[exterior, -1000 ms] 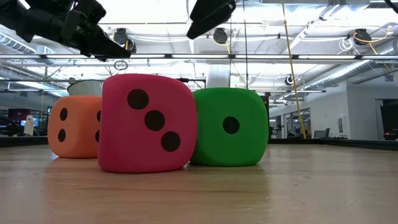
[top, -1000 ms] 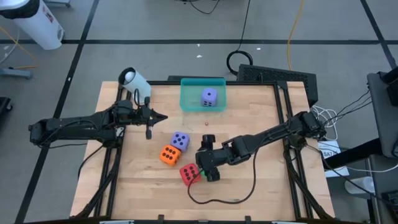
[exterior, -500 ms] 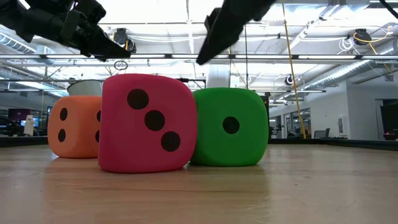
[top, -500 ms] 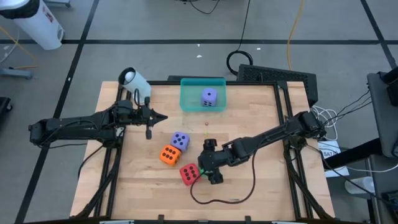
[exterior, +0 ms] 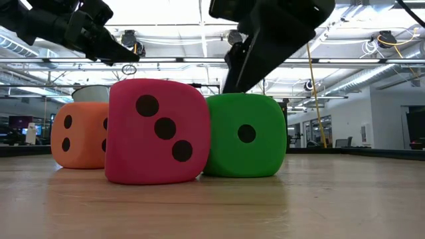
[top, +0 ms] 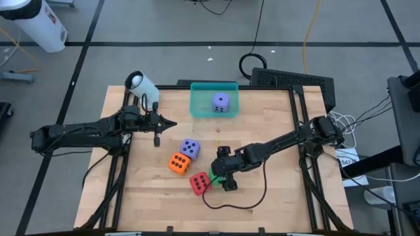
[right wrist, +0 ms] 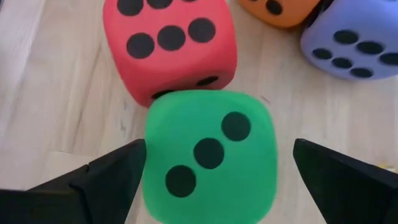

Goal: Pick & Place Dice
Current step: Put the large green dice into the blue bin

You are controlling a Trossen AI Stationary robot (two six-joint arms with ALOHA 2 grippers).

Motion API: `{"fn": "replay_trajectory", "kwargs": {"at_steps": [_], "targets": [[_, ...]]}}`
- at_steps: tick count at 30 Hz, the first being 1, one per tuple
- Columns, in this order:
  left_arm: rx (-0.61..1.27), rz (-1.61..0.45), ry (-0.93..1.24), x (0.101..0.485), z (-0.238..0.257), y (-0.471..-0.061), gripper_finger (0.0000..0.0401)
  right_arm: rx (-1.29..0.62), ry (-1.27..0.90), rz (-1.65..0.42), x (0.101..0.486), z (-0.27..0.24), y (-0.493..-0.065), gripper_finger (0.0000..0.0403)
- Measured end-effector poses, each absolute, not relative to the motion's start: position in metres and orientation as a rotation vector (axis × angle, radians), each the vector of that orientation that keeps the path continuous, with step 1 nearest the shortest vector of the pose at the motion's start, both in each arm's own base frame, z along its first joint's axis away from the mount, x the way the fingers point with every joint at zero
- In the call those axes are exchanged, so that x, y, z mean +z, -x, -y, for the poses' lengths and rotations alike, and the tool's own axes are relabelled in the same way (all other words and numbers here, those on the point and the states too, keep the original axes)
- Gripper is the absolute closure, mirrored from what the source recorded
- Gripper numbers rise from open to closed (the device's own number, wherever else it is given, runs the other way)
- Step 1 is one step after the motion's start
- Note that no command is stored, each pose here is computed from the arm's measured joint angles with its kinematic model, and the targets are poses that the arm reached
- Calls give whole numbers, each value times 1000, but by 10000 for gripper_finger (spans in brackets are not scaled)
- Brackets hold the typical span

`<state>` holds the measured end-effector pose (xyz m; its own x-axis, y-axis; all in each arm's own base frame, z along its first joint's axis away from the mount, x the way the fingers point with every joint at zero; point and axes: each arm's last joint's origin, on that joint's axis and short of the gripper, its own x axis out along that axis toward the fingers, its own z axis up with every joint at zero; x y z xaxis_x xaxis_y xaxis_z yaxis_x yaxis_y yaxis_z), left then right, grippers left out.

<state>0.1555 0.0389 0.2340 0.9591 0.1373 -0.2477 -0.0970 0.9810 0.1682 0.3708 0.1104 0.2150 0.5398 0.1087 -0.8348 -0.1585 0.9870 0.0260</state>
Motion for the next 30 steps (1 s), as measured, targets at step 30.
{"fn": "replay_trajectory", "kwargs": {"at_steps": [30], "targets": [[120,-262,-156,234,-39,-155,380,189,95,-954,194,-104,-368,8]]}}
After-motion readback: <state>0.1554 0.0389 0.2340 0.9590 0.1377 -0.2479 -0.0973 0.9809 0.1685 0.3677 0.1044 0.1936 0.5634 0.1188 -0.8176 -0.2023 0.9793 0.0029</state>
